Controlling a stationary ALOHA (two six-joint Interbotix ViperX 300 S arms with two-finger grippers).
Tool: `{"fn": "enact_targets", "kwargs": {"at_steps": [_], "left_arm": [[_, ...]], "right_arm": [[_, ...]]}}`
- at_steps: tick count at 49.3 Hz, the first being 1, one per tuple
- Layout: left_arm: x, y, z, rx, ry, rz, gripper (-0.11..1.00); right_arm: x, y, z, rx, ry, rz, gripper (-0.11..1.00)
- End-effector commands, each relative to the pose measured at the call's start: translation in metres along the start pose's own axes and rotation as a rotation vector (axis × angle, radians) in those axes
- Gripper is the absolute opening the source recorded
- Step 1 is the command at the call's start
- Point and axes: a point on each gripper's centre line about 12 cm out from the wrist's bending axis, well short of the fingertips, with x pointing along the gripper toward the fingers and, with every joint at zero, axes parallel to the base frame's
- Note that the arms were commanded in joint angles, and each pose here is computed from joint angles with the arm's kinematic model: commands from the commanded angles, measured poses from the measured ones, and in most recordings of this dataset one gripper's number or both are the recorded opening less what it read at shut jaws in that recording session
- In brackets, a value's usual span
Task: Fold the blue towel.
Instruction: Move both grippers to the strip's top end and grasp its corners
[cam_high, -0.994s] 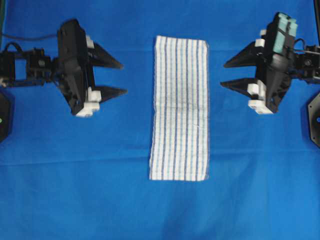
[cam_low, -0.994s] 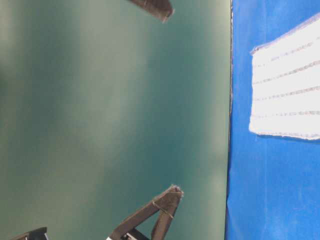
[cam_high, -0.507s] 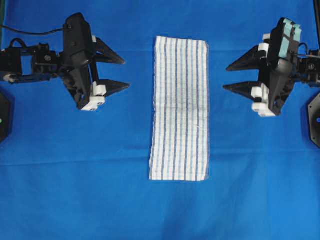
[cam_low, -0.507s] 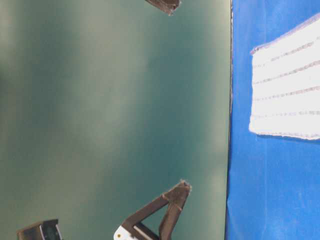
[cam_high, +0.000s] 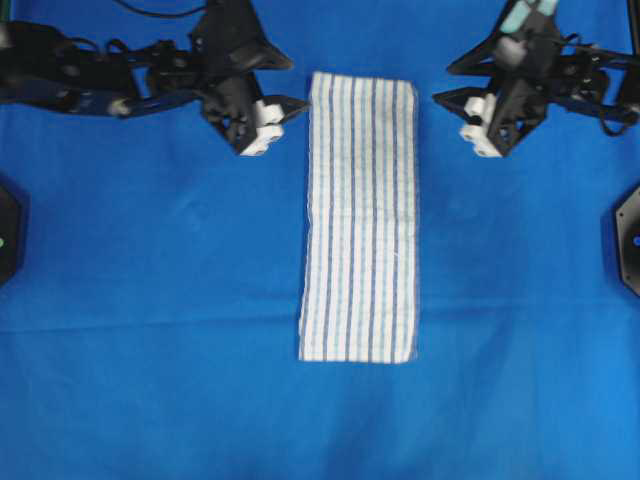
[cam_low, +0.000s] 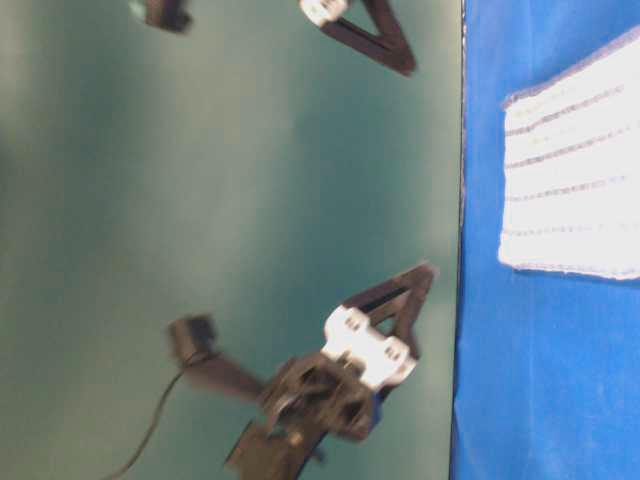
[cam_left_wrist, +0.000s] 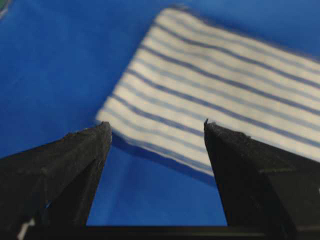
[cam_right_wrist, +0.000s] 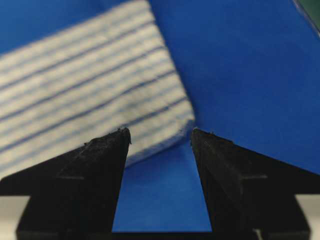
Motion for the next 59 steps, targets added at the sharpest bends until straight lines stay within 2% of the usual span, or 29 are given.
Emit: {"fn": "enact_targets", "kwargs": {"at_steps": [1, 8, 21, 37, 46, 50, 57, 59], "left_arm": [[0.014, 0.012, 0.01, -0.01, -0.029, 0.025, 0.69], [0.04, 0.028, -0.001, -0.026, -0.009, 0.056, 0.69], [0.068, 0.036, -0.018, -0.034, 0.015, 0.07, 0.71], [0.083, 0.037, -0.041, -0.036, 0.067, 0.07, 0.7], [0.083, 0.036, -0.043, -0.036, 0.09, 0.067, 0.66], [0.084, 0.035, -0.044, -0.035, 0.104, 0.065, 0.57], [0.084, 0.032, -0.045, -0.02, 0.111, 0.058, 0.24], [0.084, 0.031, -0.045, -0.01, 0.112, 0.055, 0.15]], "right_arm": [[0.016, -0.005, 0.008, -0.004, -0.016, -0.01, 0.59], [0.045, -0.016, 0.005, -0.003, 0.017, -0.027, 0.59], [0.08, -0.023, -0.007, -0.008, 0.073, -0.031, 0.59], [0.1, -0.027, -0.026, 0.004, 0.127, -0.033, 0.59], [0.101, -0.027, -0.026, 0.011, 0.128, -0.034, 0.57], [0.101, -0.026, -0.026, 0.01, 0.131, -0.033, 0.49], [0.101, -0.025, -0.026, 0.004, 0.131, -0.03, 0.12], [0.101, -0.024, -0.026, 0.002, 0.131, -0.028, 0.07]]}}
